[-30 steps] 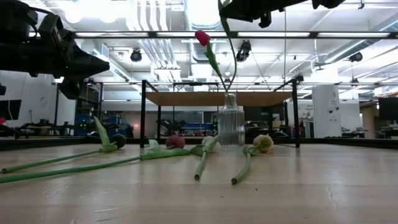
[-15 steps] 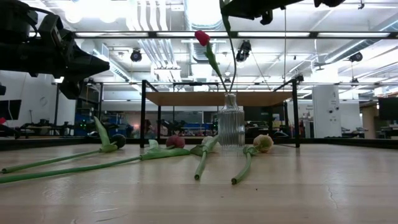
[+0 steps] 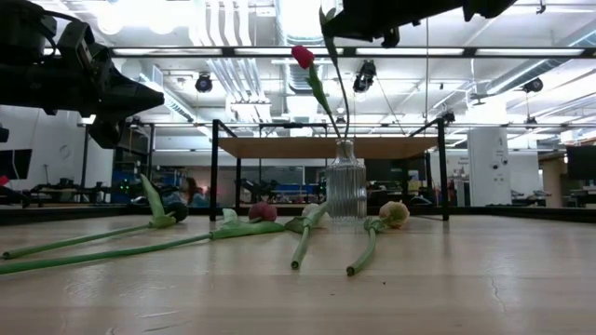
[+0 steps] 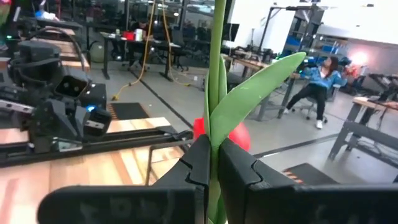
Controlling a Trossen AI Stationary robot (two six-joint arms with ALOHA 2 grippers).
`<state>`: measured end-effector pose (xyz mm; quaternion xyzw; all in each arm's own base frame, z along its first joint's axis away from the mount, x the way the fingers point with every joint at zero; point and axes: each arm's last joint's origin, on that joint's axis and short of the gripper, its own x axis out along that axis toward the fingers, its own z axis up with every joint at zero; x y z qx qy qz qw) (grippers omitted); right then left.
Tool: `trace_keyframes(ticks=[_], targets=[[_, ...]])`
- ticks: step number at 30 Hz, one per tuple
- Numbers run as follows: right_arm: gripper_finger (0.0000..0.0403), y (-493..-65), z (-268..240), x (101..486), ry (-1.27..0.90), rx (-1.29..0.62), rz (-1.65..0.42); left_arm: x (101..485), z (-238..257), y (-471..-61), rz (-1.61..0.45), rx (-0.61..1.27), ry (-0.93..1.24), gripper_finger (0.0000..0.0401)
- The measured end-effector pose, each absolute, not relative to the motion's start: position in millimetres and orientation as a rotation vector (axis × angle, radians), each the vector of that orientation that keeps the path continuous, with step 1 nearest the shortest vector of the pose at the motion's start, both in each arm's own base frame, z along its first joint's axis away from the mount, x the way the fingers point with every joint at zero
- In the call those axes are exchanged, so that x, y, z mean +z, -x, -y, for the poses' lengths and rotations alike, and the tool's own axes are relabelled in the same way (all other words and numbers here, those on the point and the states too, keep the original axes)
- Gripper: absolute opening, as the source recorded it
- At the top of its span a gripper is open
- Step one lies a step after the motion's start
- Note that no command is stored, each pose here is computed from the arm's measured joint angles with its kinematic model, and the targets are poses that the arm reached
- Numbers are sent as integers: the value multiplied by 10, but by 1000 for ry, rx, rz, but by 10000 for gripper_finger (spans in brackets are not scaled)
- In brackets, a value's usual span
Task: Pick and place flowers into a vace then onto a shelf
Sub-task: Put the yellow flower into the top transparent vase
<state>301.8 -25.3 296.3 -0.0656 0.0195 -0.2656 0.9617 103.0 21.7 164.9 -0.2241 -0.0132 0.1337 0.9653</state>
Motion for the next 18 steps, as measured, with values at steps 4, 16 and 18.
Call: trace_keyframes(ticks=[4,16,18], targets=[[12,-3093,238,2861,117,-468,-65,1648,-217,-1030,26,271,454,17],[12,-3304,234,2486,80,-421,-171,1648,-217,-1030,27,271,454,17],[12,-3330,235,2428,68,-421,-187,1649,-217,-1030,27,271,454,17]])
